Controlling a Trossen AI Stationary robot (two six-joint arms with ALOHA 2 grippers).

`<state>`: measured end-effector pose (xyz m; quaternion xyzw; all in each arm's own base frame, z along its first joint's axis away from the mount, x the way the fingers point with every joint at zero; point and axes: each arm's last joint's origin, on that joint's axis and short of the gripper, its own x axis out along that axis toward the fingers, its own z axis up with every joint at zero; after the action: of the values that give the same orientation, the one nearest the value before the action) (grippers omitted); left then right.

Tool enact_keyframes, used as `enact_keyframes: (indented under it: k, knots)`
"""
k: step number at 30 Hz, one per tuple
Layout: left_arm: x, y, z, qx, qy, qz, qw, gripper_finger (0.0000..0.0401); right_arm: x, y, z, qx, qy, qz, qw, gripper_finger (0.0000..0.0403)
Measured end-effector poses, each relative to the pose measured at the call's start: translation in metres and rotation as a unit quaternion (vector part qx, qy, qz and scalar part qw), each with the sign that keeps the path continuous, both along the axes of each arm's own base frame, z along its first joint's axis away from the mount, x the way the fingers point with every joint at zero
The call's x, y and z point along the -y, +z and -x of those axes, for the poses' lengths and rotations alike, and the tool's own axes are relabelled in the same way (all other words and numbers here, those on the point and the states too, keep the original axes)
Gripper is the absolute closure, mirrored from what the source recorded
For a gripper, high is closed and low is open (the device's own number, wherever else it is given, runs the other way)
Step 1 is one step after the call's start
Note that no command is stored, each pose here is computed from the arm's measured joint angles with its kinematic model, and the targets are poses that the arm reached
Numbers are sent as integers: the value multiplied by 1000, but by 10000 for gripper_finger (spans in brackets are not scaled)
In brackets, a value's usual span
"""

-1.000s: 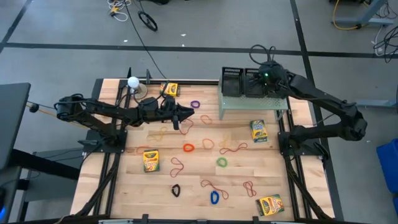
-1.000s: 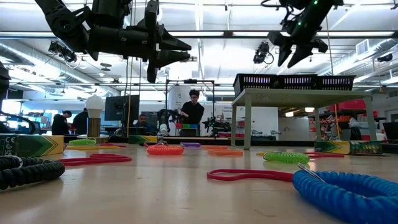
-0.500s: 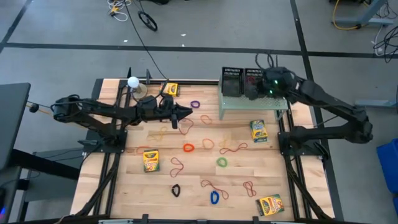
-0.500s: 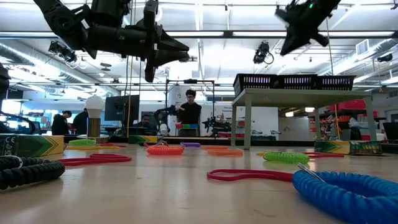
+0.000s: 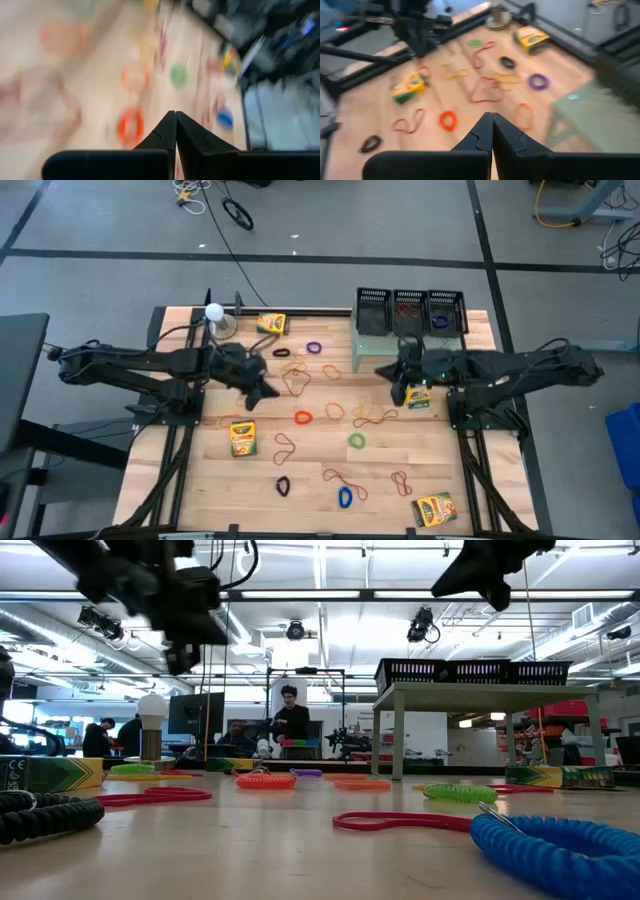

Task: Pick & Place Office Desk Supplies
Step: Put the yellow crayon box into the left black basket on the shelf

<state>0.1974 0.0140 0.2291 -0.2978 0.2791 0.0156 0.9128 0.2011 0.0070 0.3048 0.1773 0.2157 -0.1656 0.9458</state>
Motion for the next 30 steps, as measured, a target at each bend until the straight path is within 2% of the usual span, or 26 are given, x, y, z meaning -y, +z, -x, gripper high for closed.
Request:
enact_keyframes:
  k: [5, 10, 16, 21, 25, 30]
  knots:
    - [19, -10, 22, -166, -4, 30, 986, 371, -8, -18, -2, 17, -10, -14, 1000, 395]
    - [32, -24, 32, -261, -17, 20, 965, 321, -8, -23, -2, 14, -16, -16, 1000, 394]
    - [36, -38, 23, -300, -15, -17, 954, 245, -8, -23, -2, 15, -14, -11, 1000, 394]
    - [39, -54, 13, -333, -65, -47, 940, 195, -8, -23, -2, 16, -12, -8, 1000, 394]
    - [39, -69, 5, -360, -97, -66, 925, 186, -8, -23, -2, 16, -12, -7, 1000, 394]
    - [40, -82, -1, -382, -131, -76, 912, 200, -8, -22, -2, 19, -12, -8, 1000, 394]
